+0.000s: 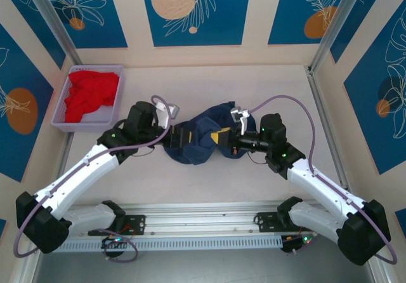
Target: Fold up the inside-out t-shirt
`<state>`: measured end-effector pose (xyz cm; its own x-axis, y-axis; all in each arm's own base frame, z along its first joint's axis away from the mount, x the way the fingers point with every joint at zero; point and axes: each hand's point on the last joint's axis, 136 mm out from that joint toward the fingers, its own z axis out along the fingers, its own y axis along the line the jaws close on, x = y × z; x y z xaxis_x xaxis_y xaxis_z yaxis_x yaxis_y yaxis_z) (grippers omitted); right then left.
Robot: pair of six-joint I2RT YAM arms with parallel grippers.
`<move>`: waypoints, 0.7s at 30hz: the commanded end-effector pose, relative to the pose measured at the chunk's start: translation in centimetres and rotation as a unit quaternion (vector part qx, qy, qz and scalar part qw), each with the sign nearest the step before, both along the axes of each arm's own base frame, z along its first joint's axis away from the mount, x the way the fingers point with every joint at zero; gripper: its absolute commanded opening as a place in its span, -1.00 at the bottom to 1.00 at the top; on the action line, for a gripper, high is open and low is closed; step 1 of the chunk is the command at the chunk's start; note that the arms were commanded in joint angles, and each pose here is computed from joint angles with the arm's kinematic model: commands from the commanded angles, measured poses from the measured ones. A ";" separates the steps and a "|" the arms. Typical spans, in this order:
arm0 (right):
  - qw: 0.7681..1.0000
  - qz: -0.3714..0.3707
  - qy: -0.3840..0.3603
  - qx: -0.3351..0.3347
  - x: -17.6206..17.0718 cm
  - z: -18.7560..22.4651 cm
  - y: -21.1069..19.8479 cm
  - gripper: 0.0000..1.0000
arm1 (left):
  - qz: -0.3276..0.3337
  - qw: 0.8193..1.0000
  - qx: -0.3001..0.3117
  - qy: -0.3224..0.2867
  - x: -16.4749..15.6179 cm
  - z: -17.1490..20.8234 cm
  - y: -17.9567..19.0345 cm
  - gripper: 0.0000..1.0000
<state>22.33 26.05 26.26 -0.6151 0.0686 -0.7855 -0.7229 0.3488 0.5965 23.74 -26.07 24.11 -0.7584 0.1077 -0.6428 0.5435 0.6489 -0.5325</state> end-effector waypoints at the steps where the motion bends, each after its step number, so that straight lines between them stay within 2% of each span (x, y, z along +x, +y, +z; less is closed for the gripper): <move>1: 1.000 -0.005 -0.008 0.016 0.3 0.9 0.0 -1.00 | -0.027 1.000 -0.003 -0.006 0.0 -0.7 -1.6 0.09; 5: 1.000 -0.006 -0.005 0.017 0.2 0.7 -0.1 -1.00 | -0.056 0.998 -0.030 0.014 0.6 -0.7 -4.0 0.08; 7: 1.000 -0.009 -0.007 0.017 0.1 0.7 -0.2 -1.00 | -0.065 0.997 -0.031 0.027 0.7 -1.2 -4.8 0.01; 10: 1.000 -0.018 -0.013 0.005 0.0 0.2 -0.6 -1.00 | -0.065 0.997 -0.033 0.032 1.1 -1.8 -5.2 -0.44; 12: 0.999 -0.035 -0.014 -0.012 0.2 -0.6 -1.2 -1.00 | -0.074 0.995 -0.065 0.013 1.2 -0.2 -5.5 -0.88; 13: 0.999 -0.046 -0.012 -0.024 0.4 -1.0 -1.5 -1.00 | -0.079 0.993 -0.085 -0.004 1.2 1.0 -5.4 -1.00; 16: 0.989 -0.131 0.018 -0.073 2.1 -3.0 -3.7 -1.00 | -0.104 0.978 -0.164 -0.078 0.0 5.9 -4.6 -1.00; 17: 0.982 -0.162 0.031 -0.090 2.7 -3.6 -4.5 -0.93 | -0.122 0.969 -0.190 -0.103 -0.9 7.4 -4.3 -1.00; 21: 0.980 -0.161 0.042 -0.110 2.7 -3.8 -4.5 -0.65 | -0.173 0.946 -0.217 -0.167 -3.4 9.9 -3.5 -1.00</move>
<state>24.33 22.58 22.61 -0.6514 0.1139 -0.7501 -0.5531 0.6055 0.5722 22.38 -29.53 29.76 -0.6209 0.0191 -0.7837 0.7457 0.3227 -0.5829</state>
